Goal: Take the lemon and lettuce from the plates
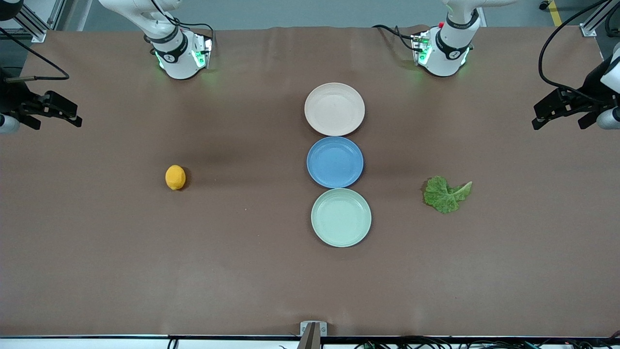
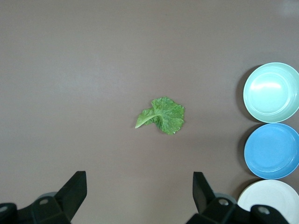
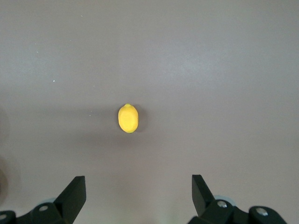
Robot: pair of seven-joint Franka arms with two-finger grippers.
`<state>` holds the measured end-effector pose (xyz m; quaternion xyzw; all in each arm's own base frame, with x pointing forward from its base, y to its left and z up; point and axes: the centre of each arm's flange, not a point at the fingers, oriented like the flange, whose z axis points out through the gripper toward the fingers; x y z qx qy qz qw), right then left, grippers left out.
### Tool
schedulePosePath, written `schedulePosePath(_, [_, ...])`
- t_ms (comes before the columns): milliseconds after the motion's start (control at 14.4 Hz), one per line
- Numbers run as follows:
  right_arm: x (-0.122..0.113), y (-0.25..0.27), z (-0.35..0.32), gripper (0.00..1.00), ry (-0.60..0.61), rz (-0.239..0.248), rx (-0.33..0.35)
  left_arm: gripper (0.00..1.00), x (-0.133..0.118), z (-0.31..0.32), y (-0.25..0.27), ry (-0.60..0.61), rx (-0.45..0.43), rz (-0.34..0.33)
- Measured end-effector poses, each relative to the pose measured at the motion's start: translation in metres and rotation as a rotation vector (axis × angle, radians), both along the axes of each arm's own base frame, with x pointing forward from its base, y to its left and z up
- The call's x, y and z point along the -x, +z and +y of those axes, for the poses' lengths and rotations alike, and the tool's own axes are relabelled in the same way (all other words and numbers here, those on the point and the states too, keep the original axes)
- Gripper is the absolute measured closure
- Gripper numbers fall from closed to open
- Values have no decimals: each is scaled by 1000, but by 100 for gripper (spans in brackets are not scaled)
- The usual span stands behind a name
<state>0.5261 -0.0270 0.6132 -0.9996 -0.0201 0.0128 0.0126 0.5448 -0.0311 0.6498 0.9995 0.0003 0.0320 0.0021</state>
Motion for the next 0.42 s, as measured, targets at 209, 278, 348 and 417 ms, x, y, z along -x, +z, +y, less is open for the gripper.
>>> schedulePosePath(209, [0,0,1,0,-4,0,0,0,0,0,0,0,0,0])
schedulePosePath(278, [0,0,2,0,-4,0,0,0,0,0,0,0,0,0])
schedulePosePath(348, [0,0,2,0,-5,0,0,0,0,0,0,0,0,0])
schedulePosePath(417, [0,0,2,0,-5,0,0,0,0,0,0,0,0,0])
